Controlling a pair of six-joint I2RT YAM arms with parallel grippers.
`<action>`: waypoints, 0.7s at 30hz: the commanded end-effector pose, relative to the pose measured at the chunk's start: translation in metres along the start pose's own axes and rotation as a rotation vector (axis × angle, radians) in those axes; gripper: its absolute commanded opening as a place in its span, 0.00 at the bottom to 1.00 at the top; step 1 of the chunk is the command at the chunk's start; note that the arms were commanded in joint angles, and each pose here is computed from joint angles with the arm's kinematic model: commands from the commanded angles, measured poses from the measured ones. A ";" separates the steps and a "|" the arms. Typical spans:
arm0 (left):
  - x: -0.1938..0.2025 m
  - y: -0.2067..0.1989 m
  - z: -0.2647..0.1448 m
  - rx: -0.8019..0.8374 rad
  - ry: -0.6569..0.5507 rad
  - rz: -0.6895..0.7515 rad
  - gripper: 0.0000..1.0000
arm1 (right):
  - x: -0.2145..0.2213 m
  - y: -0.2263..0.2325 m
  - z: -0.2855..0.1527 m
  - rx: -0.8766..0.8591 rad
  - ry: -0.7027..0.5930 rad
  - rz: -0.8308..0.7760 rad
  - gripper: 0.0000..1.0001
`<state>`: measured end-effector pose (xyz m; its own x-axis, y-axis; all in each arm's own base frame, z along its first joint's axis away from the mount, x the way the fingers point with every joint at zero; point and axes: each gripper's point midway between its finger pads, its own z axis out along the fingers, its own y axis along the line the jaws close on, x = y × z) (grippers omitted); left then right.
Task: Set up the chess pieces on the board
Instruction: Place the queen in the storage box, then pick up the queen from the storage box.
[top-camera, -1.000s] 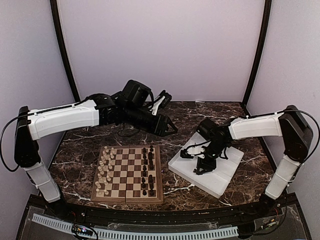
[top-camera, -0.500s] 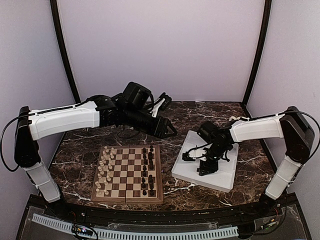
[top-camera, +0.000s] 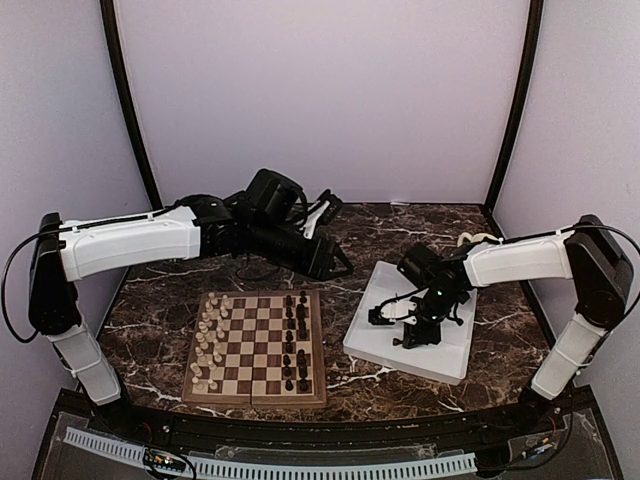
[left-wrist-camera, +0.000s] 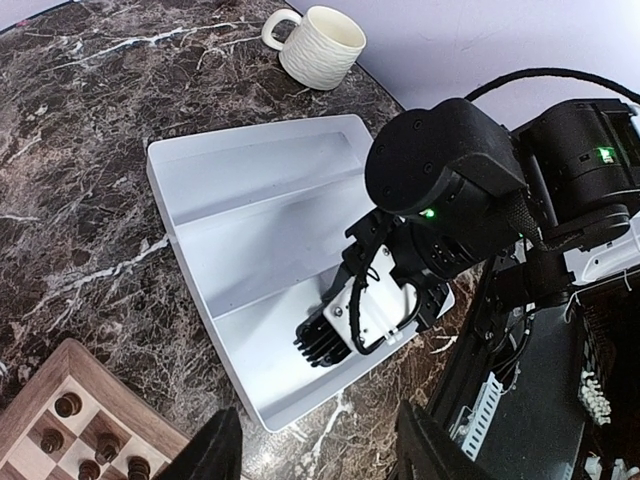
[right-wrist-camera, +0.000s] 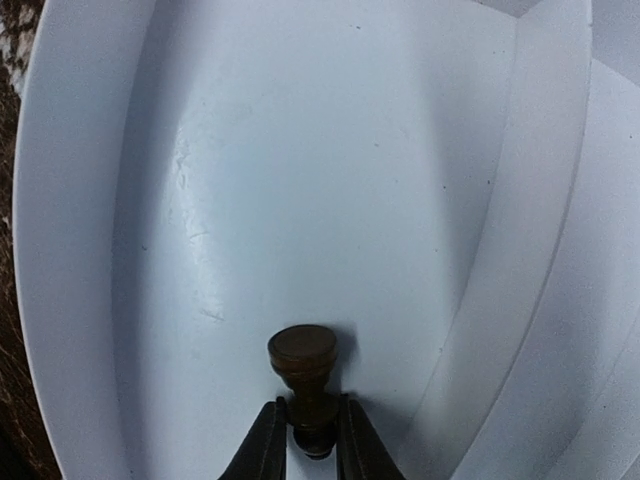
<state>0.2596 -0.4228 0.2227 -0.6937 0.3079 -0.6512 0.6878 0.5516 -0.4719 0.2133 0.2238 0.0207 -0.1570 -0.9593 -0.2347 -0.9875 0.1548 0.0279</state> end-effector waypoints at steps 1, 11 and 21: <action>-0.009 0.000 -0.013 -0.015 -0.058 0.007 0.55 | 0.006 0.006 0.000 -0.002 0.016 -0.015 0.13; -0.007 0.014 0.003 0.005 -0.162 0.030 0.57 | -0.033 0.004 -0.055 0.000 -0.116 -0.009 0.06; -0.017 -0.021 0.021 0.263 -0.195 0.038 0.58 | -0.099 -0.005 -0.122 -0.017 -0.329 -0.008 0.06</action>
<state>0.2685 -0.4356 0.2041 -0.6616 0.2022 -0.7221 0.7124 0.4700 -0.5211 0.2360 0.2725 0.1338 -0.1390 -0.8751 -0.4635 -0.9879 0.1549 0.0039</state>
